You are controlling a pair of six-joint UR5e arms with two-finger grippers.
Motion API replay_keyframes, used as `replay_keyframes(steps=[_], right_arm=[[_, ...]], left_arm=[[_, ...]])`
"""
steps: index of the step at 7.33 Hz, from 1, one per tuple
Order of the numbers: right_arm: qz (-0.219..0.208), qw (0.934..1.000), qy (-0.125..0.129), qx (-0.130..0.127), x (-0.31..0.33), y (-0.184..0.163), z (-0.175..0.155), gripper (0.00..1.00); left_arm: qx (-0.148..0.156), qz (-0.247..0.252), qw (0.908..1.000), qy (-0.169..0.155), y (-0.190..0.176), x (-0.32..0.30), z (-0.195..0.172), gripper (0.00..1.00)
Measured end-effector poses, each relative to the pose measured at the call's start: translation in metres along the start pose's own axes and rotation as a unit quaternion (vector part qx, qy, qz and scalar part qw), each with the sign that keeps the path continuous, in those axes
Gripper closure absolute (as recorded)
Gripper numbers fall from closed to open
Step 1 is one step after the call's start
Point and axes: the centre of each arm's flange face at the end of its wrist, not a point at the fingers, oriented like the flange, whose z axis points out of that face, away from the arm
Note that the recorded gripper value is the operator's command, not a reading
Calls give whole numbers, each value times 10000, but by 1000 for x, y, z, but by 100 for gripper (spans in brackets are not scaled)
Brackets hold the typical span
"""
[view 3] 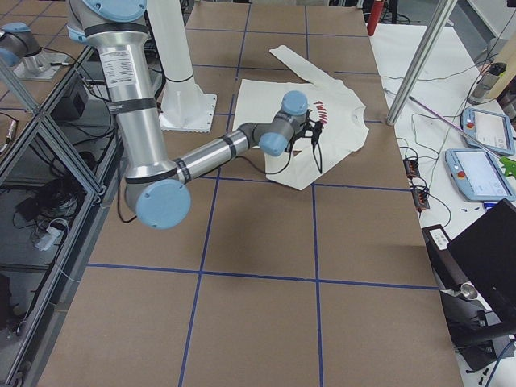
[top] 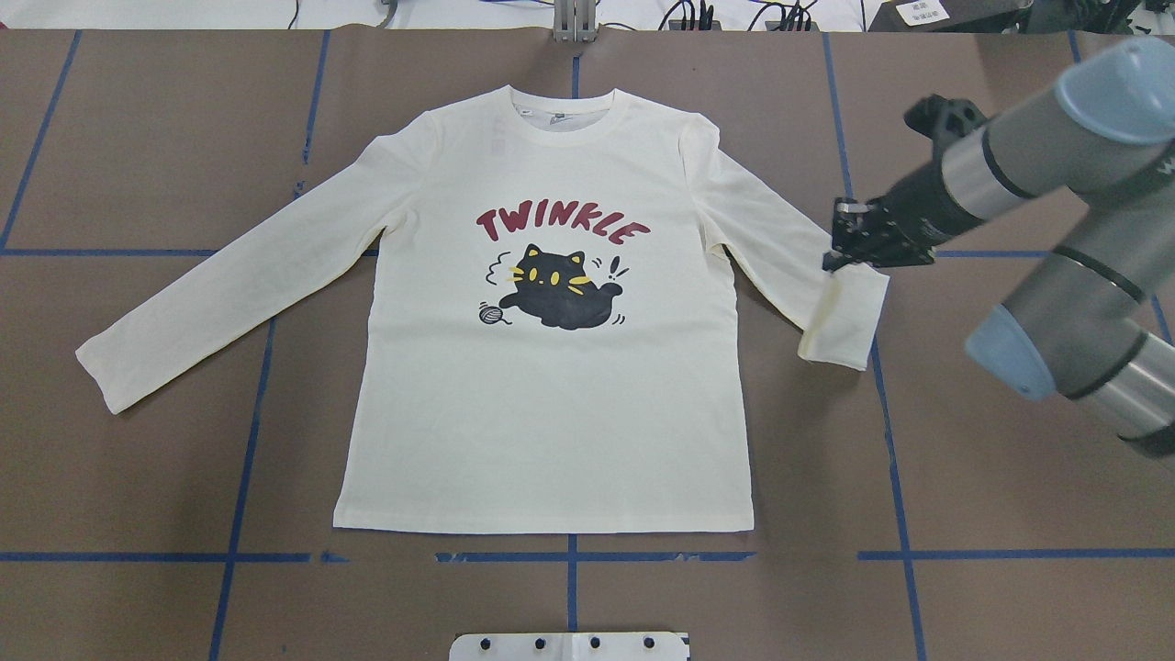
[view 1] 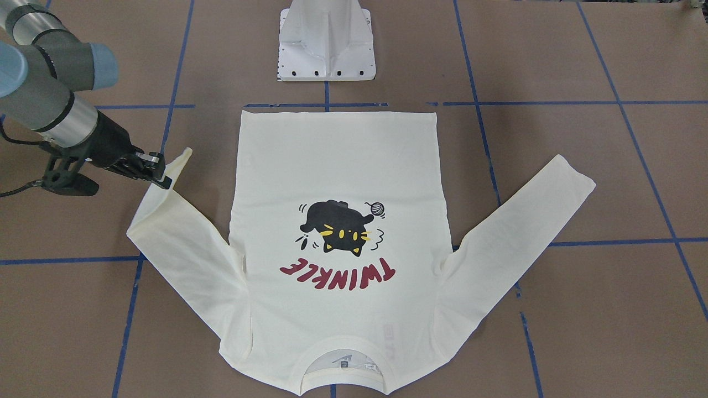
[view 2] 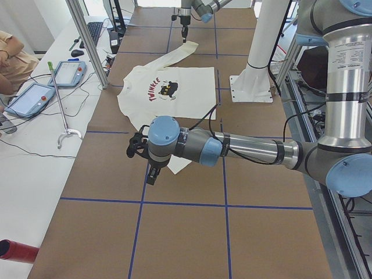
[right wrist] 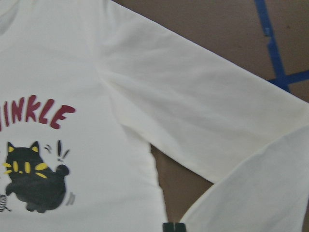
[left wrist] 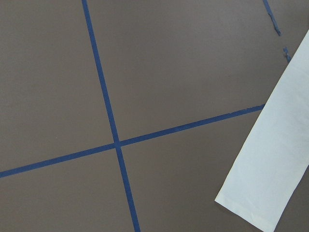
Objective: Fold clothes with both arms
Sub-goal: 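Lift the sleeve with the right gripper and fold it across the shirt front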
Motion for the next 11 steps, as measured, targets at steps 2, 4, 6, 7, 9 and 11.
replay_keyframes(steps=[2,4,6,7,9,11], right_arm=[[485,9984,32,273,-163,-18,-3,100],[347,9961,-187,786,-318,16,77,100],[-144,9927,-533,1076,-402,100,170,0],[-250,9910,-538,1201,-425,126,194,0],[-314,9892,-560,1315,-443,144,205,0],[-194,9891,-788,1232,-432,118,166,0]], left_arm=[[62,26,10000,4,-3,8,-6,0],[117,98,9999,7,-4,17,-13,0],[139,133,9998,4,-5,19,-14,0],[141,122,9998,5,-5,20,-14,0],[28,-167,9996,215,-8,36,-1,0],[-399,-543,9965,485,-14,95,63,0]])
